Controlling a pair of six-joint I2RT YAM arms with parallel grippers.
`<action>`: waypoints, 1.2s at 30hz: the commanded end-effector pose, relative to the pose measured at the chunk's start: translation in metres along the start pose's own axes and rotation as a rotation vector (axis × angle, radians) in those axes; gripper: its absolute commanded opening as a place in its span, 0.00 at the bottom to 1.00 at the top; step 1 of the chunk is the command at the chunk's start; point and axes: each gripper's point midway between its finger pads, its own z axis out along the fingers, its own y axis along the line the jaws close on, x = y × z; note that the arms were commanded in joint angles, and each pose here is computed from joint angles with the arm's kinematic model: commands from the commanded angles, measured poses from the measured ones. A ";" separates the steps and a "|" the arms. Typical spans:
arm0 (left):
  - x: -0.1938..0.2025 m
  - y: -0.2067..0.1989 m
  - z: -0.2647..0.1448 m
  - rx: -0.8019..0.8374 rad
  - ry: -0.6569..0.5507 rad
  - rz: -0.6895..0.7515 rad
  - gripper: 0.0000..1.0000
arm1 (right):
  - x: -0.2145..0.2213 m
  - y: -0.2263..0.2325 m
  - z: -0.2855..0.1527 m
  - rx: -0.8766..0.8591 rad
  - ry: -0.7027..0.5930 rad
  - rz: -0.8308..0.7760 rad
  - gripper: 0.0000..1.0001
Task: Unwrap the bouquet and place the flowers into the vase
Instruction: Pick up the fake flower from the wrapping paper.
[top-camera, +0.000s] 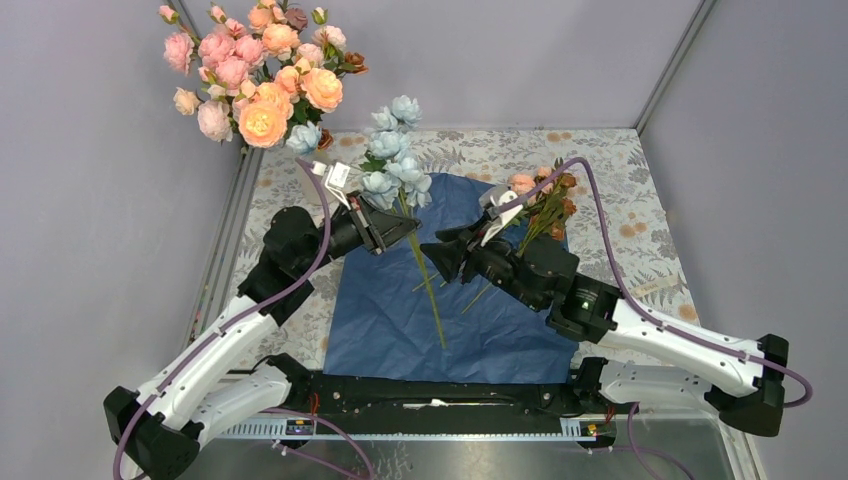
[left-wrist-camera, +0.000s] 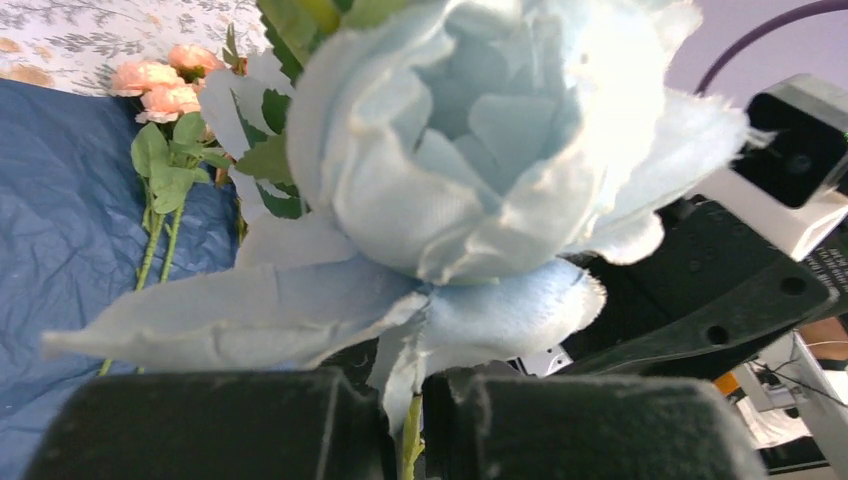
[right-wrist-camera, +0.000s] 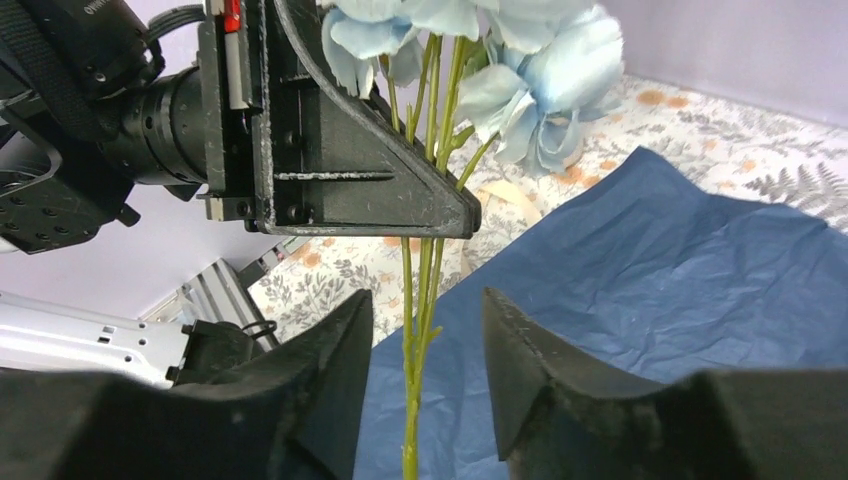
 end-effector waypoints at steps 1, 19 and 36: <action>-0.026 -0.018 -0.001 0.007 -0.037 0.153 0.00 | -0.023 -0.005 -0.013 0.033 -0.081 -0.015 0.57; -0.130 0.020 -0.044 -0.215 -0.103 0.557 0.00 | -0.021 -0.083 -0.062 0.381 -0.113 -0.151 0.96; -0.243 0.003 -0.123 -0.440 -0.564 0.838 0.00 | -0.010 -0.126 -0.099 0.527 -0.154 -0.096 1.00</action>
